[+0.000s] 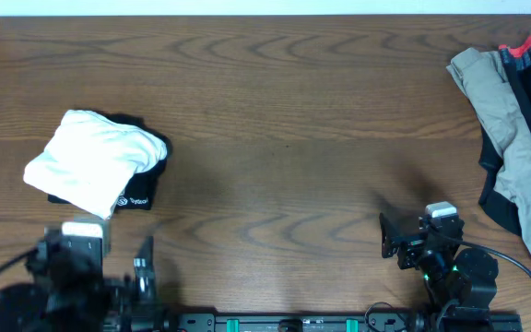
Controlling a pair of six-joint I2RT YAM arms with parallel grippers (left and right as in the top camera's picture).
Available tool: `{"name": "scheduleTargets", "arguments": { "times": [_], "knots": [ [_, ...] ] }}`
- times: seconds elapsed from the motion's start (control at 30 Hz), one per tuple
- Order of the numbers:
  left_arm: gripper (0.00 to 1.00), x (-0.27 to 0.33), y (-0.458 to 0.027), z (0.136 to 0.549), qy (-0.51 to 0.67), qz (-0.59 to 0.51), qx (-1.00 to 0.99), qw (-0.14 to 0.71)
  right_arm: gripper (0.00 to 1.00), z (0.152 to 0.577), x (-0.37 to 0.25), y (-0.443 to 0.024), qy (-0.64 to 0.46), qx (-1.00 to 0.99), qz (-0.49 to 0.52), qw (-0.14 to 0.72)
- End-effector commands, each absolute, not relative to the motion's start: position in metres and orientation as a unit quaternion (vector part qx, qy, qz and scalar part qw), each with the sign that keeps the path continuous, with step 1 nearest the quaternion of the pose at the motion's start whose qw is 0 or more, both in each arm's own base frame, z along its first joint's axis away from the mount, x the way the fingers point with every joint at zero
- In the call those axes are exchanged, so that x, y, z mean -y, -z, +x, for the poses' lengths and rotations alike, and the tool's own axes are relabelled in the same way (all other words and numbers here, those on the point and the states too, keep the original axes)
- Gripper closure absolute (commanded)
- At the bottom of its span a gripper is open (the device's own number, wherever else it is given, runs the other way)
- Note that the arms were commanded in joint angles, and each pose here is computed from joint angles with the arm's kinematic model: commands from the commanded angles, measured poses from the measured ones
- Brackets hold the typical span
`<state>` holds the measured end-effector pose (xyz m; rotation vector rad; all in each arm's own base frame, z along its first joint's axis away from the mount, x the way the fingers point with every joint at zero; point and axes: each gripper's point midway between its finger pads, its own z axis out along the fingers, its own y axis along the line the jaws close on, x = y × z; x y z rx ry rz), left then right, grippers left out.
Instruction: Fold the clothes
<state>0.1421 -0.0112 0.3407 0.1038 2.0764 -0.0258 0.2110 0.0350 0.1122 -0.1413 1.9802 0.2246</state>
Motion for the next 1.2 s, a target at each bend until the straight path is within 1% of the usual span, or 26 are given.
{"name": "scheduleTargets", "arguments": {
  "times": [0.0,0.17,0.23,0.37,0.47,0.73,1.17],
  "knots": [
    [0.02,0.014,-0.317,0.158,0.019,0.053,-0.854,0.517,0.01,0.211,-0.035,-0.113,-0.094,-0.831,-0.065,0.545],
    [0.02,0.025,-0.269,0.190,0.051,0.076,-0.834,0.544,0.01,0.211,-0.035,-0.113,-0.094,-0.831,-0.065,0.545],
    [0.02,0.027,-0.249,0.195,0.056,0.079,-0.831,0.547,0.01,0.211,-0.035,-0.113,-0.094,-0.831,-0.065,0.545],
    [0.02,0.026,-0.211,0.201,0.075,0.050,-0.829,0.552,0.01,0.211,-0.035,-0.113,-0.094,-0.831,-0.065,0.545],
    [0.02,0.027,-0.193,0.202,0.087,0.034,-0.826,0.556,0.01,0.211,-0.035,-0.113,-0.094,-0.831,-0.065,0.545],
    [0.02,0.035,-0.166,0.201,0.102,0.049,-0.820,0.561,0.01,0.211,-0.035,-0.113,-0.094,-0.831,-0.065,0.545],
    [0.02,0.039,-0.123,0.212,0.107,0.055,-0.823,0.555,0.01,0.211,-0.035,-0.113,-0.094,-0.831,-0.065,0.545]
  ]
}}
